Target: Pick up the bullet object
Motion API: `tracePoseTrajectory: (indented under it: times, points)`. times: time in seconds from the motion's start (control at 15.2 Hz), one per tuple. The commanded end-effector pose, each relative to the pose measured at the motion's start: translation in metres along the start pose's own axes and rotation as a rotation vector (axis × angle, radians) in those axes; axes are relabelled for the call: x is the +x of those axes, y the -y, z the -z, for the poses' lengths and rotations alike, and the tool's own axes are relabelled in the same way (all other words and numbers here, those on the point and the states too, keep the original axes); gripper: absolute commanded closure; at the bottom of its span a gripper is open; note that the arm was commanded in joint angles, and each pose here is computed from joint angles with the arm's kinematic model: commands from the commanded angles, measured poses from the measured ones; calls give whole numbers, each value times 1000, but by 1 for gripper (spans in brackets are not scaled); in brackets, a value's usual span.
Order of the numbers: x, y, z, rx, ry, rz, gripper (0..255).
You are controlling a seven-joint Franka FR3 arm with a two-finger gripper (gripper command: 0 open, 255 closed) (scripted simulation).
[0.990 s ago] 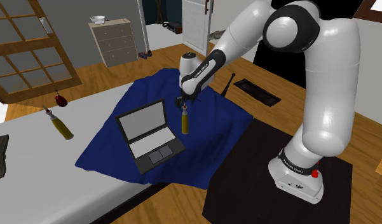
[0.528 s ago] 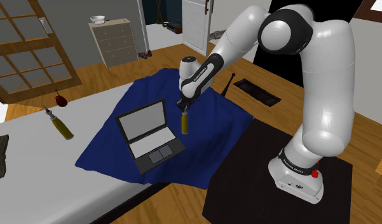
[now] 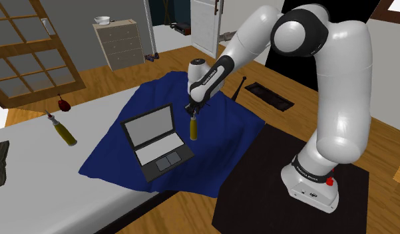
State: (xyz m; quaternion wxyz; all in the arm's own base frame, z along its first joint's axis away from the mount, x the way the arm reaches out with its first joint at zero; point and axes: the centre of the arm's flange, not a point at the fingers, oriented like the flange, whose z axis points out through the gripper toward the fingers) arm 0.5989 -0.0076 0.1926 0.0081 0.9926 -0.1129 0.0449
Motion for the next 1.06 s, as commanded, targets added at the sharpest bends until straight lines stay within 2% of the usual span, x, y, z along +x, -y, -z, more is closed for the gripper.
tracePoseTrajectory:
  times: [0.0, 0.86, 0.99]
  points:
    - [0, 0, 8, 0, 0, 0, 255]
    - [7, -1, 76, 0, 0, 0, 255]
    - [7, -1, 77, 0, 0, 0, 255]
